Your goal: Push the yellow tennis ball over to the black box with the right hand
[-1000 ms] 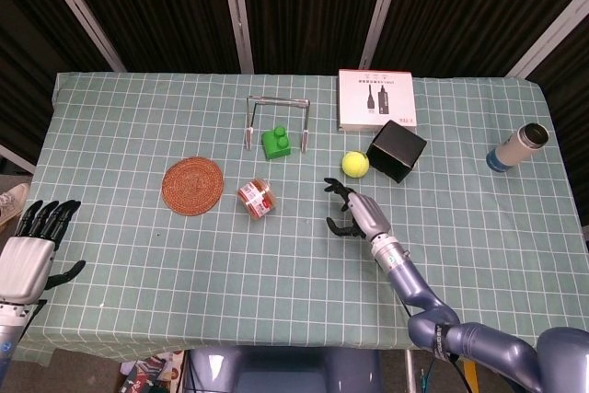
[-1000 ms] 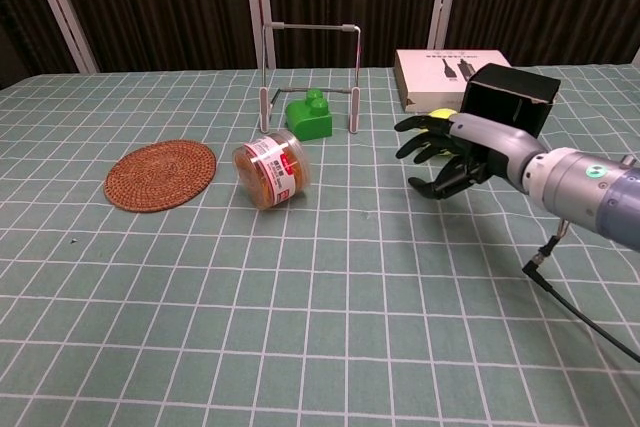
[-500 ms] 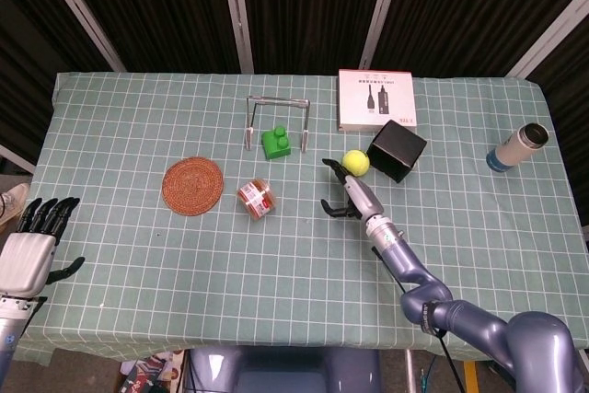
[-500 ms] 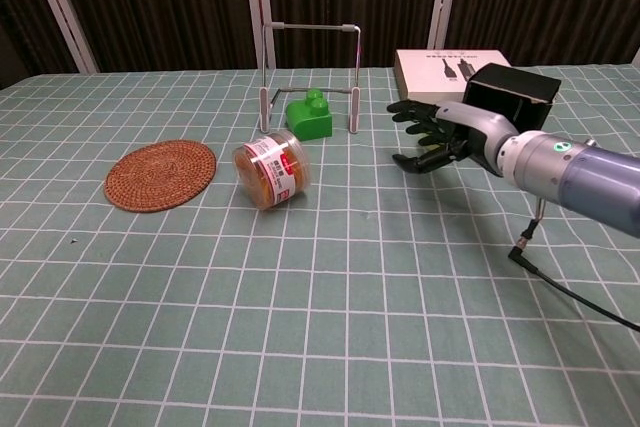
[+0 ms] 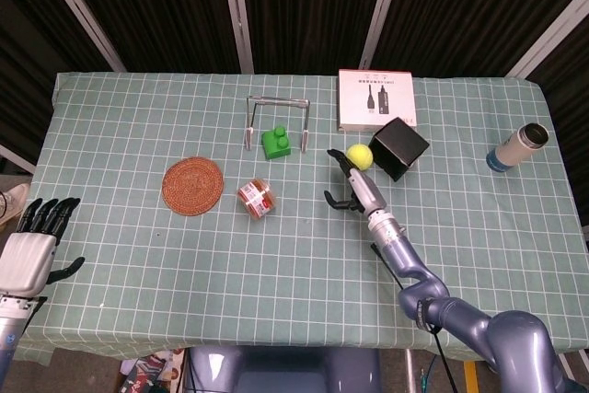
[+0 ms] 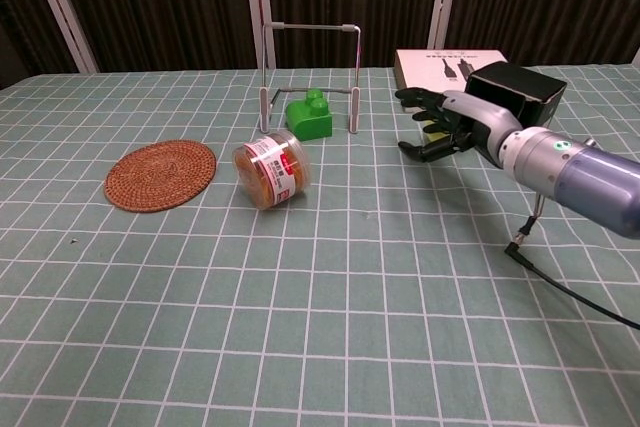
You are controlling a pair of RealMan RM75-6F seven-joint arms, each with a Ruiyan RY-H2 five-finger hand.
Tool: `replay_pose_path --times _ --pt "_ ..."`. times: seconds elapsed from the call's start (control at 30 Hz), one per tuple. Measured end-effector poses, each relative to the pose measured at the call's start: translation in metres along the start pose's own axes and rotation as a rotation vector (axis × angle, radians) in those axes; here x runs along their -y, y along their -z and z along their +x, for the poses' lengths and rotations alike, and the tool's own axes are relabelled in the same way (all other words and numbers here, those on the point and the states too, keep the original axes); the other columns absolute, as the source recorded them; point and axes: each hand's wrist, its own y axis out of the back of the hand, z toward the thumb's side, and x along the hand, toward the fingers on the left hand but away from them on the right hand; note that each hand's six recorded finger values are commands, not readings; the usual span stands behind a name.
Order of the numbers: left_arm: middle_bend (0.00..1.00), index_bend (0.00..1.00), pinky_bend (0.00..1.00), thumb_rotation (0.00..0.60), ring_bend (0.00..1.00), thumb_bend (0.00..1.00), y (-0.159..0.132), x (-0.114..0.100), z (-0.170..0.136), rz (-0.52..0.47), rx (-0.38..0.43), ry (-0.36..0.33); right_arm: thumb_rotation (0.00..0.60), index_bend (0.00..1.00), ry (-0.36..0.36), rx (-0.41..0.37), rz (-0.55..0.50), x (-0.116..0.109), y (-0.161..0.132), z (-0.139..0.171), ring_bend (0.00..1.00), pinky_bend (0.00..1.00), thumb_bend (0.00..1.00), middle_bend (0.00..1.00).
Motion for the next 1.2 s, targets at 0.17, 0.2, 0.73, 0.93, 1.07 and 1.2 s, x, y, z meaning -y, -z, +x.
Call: replay_pose_path --times 0.17,0.2,0.73,0.93,1.07,1.2 --pt "0.09 0.01 0.05 0.600 0.06 0.17 0.001 0.001 -0.001 0.003 -0.006 0.003 0.600 0.00 0.025 0.025 0.013 -0.011 0.009 -0.001 0.00 0.00 0.48 0.00" --pt "0.09 0.01 0.05 0.600 0.06 0.17 0.001 0.002 0.000 0.004 -0.007 0.006 0.600 0.00 0.029 0.033 0.017 -0.014 0.011 -0.001 0.00 0.00 0.48 0.00" --pt "0.09 0.01 0.05 0.600 0.06 0.17 0.003 0.008 0.005 0.015 -0.023 0.025 0.600 0.00 0.084 0.125 0.054 -0.046 0.043 -0.006 0.00 0.00 0.48 0.00" --pt "0.09 0.01 0.05 0.600 0.06 0.17 0.004 0.009 0.006 0.016 -0.028 0.029 0.600 0.00 0.103 0.144 0.082 -0.060 0.050 -0.008 0.00 0.00 0.48 0.00" --pt "0.09 0.01 0.05 0.600 0.06 0.17 0.003 0.010 0.006 0.016 -0.022 0.033 0.600 0.00 0.102 0.144 0.098 -0.062 0.052 -0.007 0.00 0.00 0.48 0.00" --pt "0.09 0.01 0.05 0.600 0.06 0.17 -0.001 0.008 0.005 0.013 -0.007 0.031 0.600 0.00 0.097 0.122 0.117 -0.059 0.051 -0.002 0.00 0.00 0.48 0.00"
